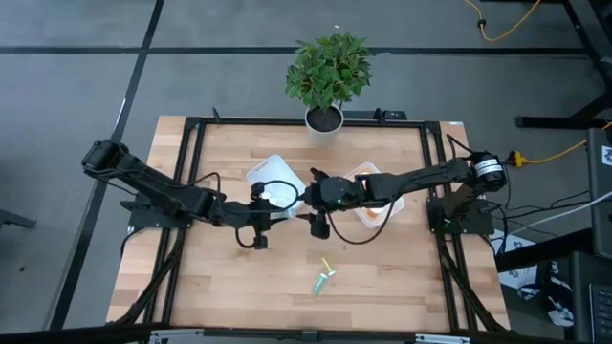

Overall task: Pick and place medicine bottles into bin by pill shape (circle, oval)
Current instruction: Put the bottom blue pill bottle into the left white bin

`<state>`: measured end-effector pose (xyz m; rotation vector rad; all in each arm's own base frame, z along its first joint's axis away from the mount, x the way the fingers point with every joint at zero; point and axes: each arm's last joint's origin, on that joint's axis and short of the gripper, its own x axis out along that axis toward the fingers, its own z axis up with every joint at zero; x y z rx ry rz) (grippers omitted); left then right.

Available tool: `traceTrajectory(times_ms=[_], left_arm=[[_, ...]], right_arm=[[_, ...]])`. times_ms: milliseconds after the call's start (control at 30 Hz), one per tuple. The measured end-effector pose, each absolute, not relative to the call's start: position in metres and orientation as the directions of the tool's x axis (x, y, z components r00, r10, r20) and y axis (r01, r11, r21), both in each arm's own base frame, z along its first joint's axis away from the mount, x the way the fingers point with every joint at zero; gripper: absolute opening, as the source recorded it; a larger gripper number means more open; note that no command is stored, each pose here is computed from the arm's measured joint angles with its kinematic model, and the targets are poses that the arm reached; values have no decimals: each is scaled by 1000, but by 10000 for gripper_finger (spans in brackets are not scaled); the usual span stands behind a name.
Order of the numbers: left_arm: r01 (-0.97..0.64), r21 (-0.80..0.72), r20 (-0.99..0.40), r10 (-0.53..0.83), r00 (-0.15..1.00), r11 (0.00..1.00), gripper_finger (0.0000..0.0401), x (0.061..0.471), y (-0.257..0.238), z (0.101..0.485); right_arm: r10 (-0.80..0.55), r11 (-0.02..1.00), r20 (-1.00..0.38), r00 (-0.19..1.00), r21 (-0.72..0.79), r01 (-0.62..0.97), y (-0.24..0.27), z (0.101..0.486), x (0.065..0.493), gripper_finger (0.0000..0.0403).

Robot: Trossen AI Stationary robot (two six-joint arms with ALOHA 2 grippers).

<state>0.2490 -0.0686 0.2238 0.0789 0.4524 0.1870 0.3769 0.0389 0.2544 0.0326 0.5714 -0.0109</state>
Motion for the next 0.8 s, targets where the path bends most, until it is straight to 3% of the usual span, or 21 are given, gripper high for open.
traceTrajectory(times_ms=[233,800], left_arm=[[-185,137,-427,227,876,973,73,252,-59,224],[-97,123,-380,137,915,988,73,259,-50,230]], right_arm=[[20,999,-503,864,45,3,40,259,379,245],[10,999,-488,873,43,12,39,260,380,245]])
